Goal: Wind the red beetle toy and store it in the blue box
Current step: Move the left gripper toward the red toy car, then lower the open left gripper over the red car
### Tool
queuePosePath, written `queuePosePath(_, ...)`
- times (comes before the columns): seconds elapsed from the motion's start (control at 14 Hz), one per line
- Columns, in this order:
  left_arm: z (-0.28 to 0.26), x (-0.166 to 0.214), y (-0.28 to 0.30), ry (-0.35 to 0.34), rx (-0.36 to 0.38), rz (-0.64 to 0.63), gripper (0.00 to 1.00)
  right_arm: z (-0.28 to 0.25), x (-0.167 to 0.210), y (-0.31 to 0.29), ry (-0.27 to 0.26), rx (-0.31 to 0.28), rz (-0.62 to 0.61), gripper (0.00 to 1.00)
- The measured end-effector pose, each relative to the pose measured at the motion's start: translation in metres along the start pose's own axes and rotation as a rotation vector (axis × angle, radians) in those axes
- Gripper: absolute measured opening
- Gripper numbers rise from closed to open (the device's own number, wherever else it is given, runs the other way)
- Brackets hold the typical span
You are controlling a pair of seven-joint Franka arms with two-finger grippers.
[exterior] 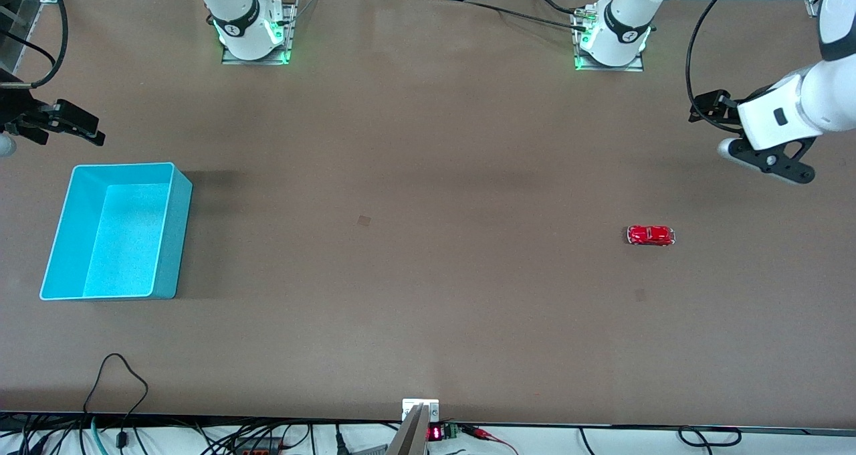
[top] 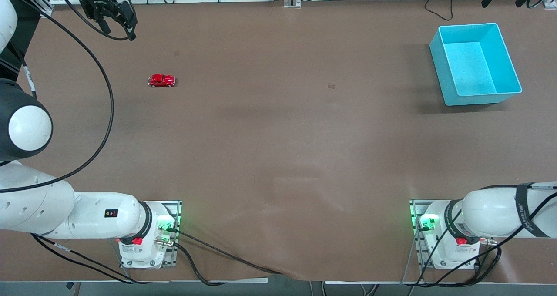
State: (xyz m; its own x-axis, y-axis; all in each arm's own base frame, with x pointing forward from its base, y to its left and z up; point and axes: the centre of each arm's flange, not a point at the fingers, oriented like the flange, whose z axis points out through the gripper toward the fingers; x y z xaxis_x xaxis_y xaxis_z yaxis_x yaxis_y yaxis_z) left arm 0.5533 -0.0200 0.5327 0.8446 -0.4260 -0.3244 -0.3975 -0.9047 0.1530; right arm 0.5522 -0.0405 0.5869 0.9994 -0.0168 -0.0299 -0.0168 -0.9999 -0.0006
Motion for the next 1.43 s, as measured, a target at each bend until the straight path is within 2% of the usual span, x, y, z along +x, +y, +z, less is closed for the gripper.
queuePosePath(0.14, 0.016, 0.020, -0.012, 0.004, 0.021, 0.158, 1.00, 0.000, 0.000, 0.000, -0.003, 0.000, 0.001, 1.00)
queuePosePath(0.36, 0.045, 0.047, -0.035, 0.018, 0.095, 0.360, 1.00, 0.000, 0.000, 0.000, -0.004, 0.000, 0.003, 1.00)
queuePosePath(0.79, 0.121, 0.078, -0.076, 0.107, 0.200, 0.727, 1.00, 0.001, 0.000, 0.000, -0.005, 0.000, 0.004, 1.00)
queuePosePath(1.14, 0.191, 0.105, -0.099, 0.123, 0.237, 0.931, 1.00, 0.002, 0.000, 0.000, -0.008, 0.000, 0.005, 1.00)
queuePosePath(1.43, 0.239, 0.113, -0.101, 0.134, 0.255, 1.007, 1.00, 0.007, 0.002, 0.000, -0.017, 0.001, 0.004, 1.00)
